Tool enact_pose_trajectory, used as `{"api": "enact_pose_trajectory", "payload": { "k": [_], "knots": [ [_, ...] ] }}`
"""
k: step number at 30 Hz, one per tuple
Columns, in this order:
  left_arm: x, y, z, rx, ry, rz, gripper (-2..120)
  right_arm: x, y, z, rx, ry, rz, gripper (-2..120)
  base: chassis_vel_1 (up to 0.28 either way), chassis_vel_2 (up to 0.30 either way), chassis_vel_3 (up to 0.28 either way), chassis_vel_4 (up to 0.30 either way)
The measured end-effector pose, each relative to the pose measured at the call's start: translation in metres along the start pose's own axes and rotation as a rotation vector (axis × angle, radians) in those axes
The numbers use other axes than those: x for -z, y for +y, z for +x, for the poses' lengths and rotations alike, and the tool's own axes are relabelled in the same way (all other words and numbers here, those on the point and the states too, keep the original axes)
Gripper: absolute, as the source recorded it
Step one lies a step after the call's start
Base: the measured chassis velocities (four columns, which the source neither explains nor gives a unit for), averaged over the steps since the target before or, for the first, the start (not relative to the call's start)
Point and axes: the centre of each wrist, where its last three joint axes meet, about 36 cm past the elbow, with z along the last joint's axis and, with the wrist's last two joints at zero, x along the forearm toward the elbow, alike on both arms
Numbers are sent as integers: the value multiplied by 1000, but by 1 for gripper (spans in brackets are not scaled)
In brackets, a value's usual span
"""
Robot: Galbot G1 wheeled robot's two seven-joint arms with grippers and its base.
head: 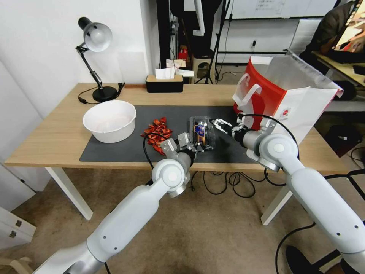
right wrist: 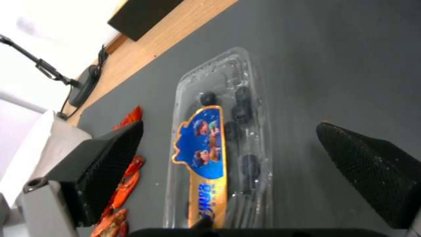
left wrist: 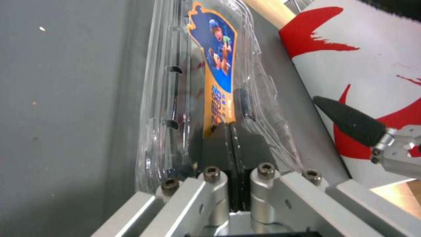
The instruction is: Close the disposable takeout box, then place it into the delivery bag.
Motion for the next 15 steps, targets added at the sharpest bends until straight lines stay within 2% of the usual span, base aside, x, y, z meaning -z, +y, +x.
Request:
{"api": "enact_pose_trajectory", "payload": {
  "k": [15],
  "knots": [
    [-1, -2, 1, -6, -1, 4, 0, 5, 9, -1, -19, 55, 37, 100, 0, 0, 0, 0]
  ]
}}
